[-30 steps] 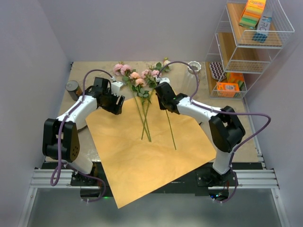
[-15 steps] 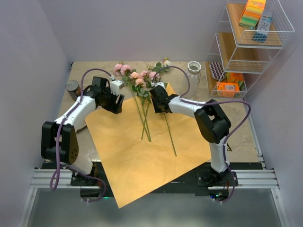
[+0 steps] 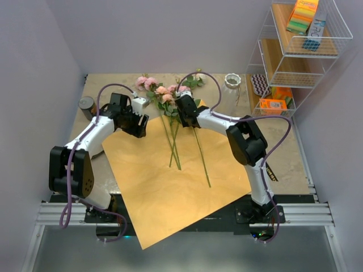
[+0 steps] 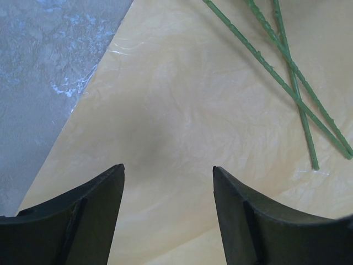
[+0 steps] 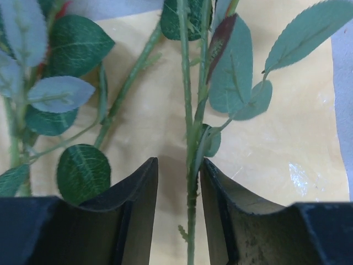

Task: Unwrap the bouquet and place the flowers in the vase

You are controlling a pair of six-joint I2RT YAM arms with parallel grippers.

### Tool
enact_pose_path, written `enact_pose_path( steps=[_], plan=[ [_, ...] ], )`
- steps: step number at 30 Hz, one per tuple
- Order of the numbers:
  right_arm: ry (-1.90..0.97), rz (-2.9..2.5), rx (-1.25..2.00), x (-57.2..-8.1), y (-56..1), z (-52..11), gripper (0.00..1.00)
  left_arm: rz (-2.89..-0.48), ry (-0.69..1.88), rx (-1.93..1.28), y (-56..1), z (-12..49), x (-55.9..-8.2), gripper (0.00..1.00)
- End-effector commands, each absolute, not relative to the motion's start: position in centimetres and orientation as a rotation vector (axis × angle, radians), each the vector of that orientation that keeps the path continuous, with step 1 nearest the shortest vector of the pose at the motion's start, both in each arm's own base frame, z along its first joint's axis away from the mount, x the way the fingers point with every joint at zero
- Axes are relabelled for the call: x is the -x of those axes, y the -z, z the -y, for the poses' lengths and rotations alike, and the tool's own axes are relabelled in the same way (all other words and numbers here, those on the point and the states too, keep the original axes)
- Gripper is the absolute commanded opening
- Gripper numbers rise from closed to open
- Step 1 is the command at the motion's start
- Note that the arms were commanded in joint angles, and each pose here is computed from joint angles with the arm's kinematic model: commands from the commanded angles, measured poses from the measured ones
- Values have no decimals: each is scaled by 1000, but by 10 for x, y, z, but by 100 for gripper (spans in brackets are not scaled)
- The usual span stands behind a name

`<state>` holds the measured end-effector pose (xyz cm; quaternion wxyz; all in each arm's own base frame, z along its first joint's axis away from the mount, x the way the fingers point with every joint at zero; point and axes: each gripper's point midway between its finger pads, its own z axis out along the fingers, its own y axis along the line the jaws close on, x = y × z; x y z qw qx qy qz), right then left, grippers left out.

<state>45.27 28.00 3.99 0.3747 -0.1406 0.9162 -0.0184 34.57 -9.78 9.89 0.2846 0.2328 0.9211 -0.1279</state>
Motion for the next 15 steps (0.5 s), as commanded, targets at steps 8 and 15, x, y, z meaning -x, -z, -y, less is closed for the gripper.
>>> enact_pose_path(
  steps=[8, 15],
  plan=[
    [51, -2332, 344, -475, -57, -268, 21, -2389, 355, -625, -121, 97, -349, 69],
    [-38, -2206, 351, -492, -121, -285, 0, -2385, 357, -623, -123, 96, -349, 69]
  ],
)
